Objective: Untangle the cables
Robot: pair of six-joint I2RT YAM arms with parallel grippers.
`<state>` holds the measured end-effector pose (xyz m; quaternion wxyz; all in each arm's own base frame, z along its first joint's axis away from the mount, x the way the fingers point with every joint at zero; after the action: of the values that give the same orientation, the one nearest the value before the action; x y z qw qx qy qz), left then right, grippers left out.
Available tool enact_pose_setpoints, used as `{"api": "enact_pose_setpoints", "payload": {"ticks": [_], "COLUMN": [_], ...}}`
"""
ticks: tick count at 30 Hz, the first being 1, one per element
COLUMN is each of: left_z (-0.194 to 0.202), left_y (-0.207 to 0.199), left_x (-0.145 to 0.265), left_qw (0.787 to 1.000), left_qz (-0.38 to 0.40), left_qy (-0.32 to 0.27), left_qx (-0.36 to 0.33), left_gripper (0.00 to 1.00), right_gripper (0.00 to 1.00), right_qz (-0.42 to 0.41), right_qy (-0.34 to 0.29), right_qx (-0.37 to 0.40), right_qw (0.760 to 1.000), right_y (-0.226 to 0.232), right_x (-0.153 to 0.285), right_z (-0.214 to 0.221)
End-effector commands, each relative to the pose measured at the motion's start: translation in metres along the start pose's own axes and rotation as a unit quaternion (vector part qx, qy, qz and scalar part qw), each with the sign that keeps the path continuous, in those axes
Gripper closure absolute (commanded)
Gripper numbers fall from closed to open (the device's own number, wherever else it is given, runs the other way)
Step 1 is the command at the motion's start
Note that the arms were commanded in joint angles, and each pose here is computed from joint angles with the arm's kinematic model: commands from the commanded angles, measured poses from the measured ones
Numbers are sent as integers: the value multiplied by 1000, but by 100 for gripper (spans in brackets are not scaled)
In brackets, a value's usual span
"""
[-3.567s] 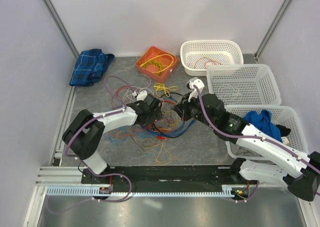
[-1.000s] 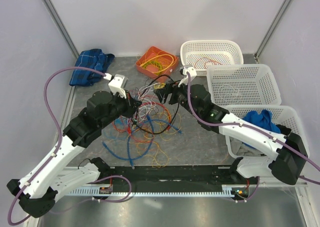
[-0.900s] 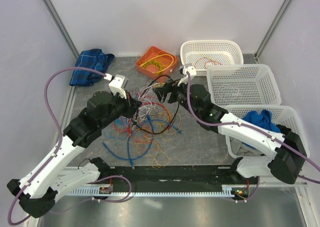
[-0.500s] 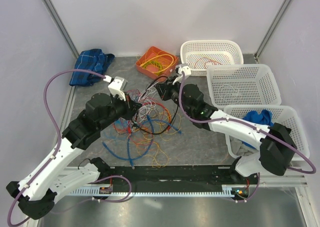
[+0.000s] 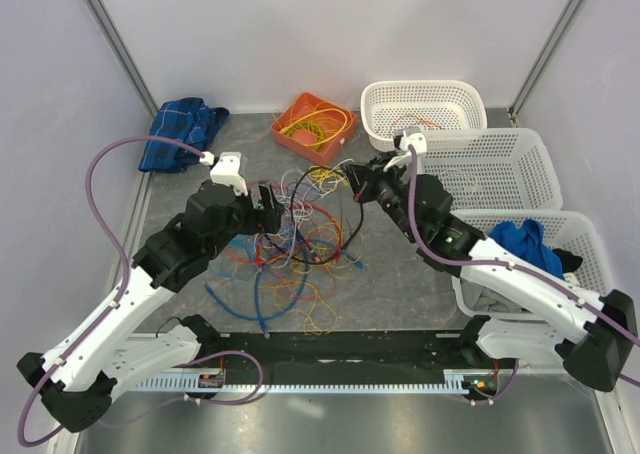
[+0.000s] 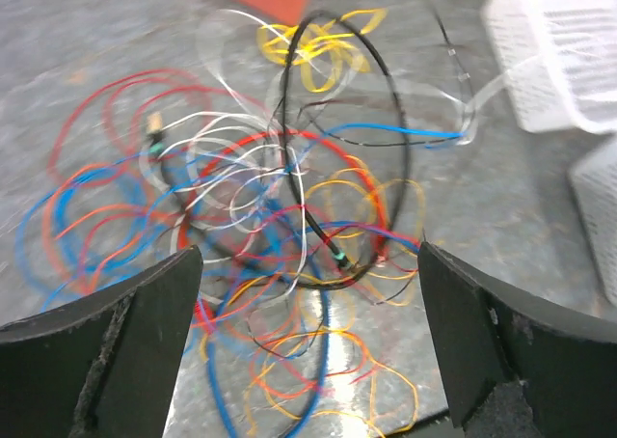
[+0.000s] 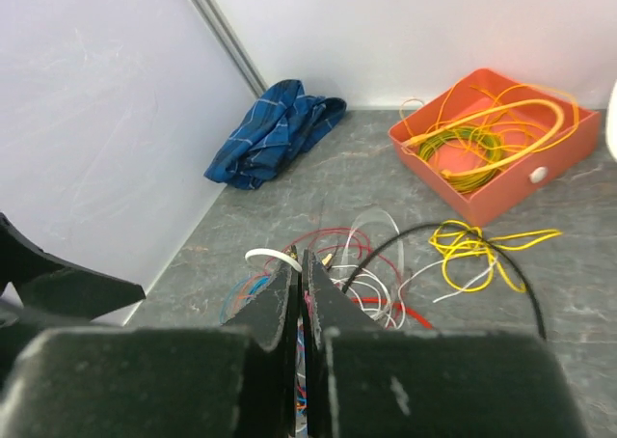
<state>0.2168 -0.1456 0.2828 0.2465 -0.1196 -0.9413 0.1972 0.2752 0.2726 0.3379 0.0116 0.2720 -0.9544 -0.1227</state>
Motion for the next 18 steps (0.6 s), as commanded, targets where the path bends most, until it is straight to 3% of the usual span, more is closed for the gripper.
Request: {"api": "enact_pose_setpoints", "payload": {"ticks": [1,5,12,18], "left_z": [-29,-42,-39,-28], "left_y": [19,18,-35,-91], "left_x": [12,21,15,17], "left_qw": [993,990,987,945], "left_qz": [-80,-67,119,311], "left_qy": [-73,-111,-103,-95], "left_qx": [49,59,31,-30], "left_gripper": [1,2,4,5], "right_gripper": [100,100,100,100], "right_qz": [24,14,-27,-52], "right_qy": [2,-3,-8,6], "right_qx": [17,18,11,13], "right_qw": [1000,1000,1000,999], "right_y": [-9,-6,8,18], "right_x": [16,25,33,35], "right_z": [-21,-34,-55,-65]}}
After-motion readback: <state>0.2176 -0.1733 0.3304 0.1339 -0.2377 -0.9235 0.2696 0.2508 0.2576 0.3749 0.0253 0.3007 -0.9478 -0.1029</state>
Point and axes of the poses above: each gripper's point midway between its finger pads, its own x axis back along the fingers, its own y axis along the line the jaws close on, z = x × y, the point moved 3 cm from there along x, back along the fingers, and after that the axes turned 12 degrees about x, right-handed, at the moved point
